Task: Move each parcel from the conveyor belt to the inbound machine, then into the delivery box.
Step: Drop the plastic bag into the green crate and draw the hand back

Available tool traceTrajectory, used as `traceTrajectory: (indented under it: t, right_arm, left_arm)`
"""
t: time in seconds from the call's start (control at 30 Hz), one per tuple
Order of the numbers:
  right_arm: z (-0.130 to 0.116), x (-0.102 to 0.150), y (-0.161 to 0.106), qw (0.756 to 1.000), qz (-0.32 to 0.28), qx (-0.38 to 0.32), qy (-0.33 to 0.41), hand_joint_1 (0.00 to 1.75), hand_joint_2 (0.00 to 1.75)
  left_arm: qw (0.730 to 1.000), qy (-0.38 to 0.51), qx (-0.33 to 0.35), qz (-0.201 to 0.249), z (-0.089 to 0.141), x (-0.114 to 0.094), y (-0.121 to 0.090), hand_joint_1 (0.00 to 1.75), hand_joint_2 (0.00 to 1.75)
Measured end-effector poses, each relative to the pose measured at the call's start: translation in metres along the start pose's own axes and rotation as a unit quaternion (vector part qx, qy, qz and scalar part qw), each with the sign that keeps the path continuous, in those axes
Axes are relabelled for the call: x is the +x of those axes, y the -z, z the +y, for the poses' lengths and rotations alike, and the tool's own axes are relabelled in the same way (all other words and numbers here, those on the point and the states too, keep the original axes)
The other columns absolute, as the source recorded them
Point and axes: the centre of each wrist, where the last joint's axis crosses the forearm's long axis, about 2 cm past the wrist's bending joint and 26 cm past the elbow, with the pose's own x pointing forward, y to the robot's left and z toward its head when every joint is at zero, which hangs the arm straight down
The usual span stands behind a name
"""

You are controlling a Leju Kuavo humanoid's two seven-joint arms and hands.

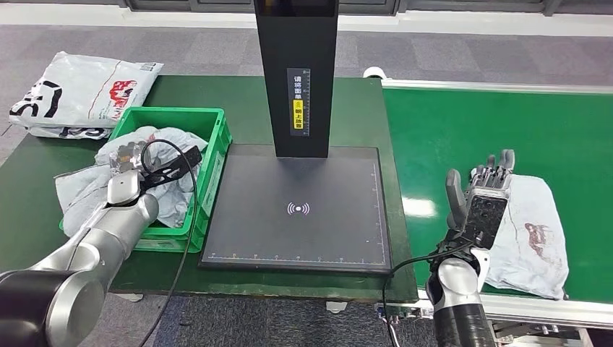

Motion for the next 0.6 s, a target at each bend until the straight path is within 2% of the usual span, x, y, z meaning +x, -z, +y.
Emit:
traceTrajectory:
  t: [0.07, 0.13, 0.4, 0.47, 0.53, 0.6]
  right_arm:
    - [-0.0003, -0.0001, 0.0006, 1.0, 0.001, 0.003, -0.001, 0.0, 1.75]
    - [-0.0011, -0.0005, 0.0007, 1.0, 0.001, 0.007, -0.002, 0.0, 1.75]
    - [-0.0034, -0.0026, -0.0021, 1.0, 0.003, 0.011, -0.009, 0.0, 1.75]
    - [-0.0035, -0.0028, -0.0025, 1.0, 0.003, 0.012, -0.01, 0.0, 1.75]
    - [-0.0035, -0.0029, -0.0028, 1.0, 0.004, 0.012, -0.01, 0.0, 1.75]
    - [-0.0037, -0.0029, -0.0034, 1.0, 0.006, 0.013, -0.013, 0.0, 1.75]
  left_arm:
    - [0.998, -0.007, -0.055, 0.011, -0.0047, -0.0032, -0.0003, 1.75, 1.75]
    - [0.996, -0.021, -0.083, 0.016, -0.0069, -0.0056, -0.0003, 1.75, 1.75]
    - [0.991, -0.068, -0.108, 0.029, -0.0095, -0.0095, -0.0003, 1.75, 1.75]
    - [0.991, -0.071, -0.11, 0.03, -0.0099, -0.0094, -0.0005, 0.87, 1.75]
    - [0.991, -0.074, -0.111, 0.031, -0.0101, -0.0093, -0.0006, 0.0, 0.87]
    - [0.99, -0.097, -0.095, 0.024, -0.0098, -0.0088, -0.0009, 0.0, 0.0]
